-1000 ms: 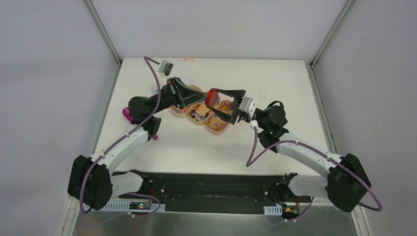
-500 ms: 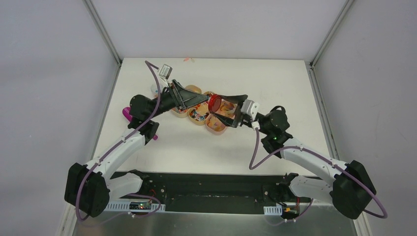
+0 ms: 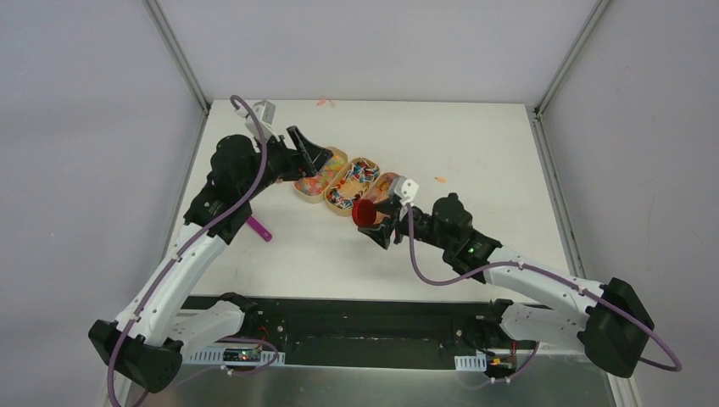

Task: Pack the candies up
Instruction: Place the bottle lid at the center of the board, then pick up the bottle lid at the center of the board.

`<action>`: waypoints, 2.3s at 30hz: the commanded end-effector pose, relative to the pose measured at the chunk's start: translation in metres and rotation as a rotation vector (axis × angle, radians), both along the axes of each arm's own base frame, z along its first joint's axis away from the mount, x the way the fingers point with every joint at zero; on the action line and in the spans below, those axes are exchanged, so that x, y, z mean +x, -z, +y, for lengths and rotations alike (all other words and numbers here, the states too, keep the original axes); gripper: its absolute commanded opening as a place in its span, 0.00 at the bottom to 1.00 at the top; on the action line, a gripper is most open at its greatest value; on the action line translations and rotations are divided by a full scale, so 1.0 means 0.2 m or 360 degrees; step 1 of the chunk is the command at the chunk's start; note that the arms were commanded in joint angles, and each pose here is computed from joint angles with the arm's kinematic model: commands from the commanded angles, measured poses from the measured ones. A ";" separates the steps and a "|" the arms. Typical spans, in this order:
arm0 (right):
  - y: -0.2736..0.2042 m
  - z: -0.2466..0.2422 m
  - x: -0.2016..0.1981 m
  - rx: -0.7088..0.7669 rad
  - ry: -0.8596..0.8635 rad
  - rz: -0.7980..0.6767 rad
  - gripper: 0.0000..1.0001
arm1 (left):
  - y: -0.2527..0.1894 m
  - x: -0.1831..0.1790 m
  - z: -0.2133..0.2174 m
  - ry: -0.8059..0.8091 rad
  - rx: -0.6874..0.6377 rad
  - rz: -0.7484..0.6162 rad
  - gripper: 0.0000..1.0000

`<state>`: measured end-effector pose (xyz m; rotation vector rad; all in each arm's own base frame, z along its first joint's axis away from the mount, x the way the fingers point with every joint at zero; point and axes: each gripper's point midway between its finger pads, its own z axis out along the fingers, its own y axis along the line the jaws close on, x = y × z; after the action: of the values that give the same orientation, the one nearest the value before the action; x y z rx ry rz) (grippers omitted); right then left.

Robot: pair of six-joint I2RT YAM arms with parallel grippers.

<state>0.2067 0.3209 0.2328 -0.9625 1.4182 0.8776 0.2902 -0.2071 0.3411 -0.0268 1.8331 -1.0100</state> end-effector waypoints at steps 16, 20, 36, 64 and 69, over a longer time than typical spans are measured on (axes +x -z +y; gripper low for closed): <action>0.85 0.28 -0.16 -0.0693 0.0331 0.0616 0.55 | 0.45 -0.01 0.59 -0.0685 0.0664 0.0298 0.83; 0.93 0.31 -0.14 -0.0762 0.0355 0.0637 0.57 | 0.47 -0.03 0.61 -0.0675 0.0663 0.0306 0.84; 0.77 0.26 -0.13 -0.0664 0.0435 0.0614 0.90 | 0.73 -0.14 0.42 -0.0214 0.0681 0.0457 0.77; -0.23 -0.61 -0.15 0.0160 0.0923 0.0282 1.00 | 1.21 -0.45 -0.16 0.0305 0.1290 0.0618 0.96; -0.26 -0.65 -0.17 0.0207 0.0919 0.0283 1.00 | 1.31 -0.45 -0.20 0.0337 0.1367 0.0649 0.96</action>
<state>0.1713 0.2012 0.2777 -0.3719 1.6601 0.6344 0.1840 -0.2329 0.0707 0.5718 2.6111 -0.2822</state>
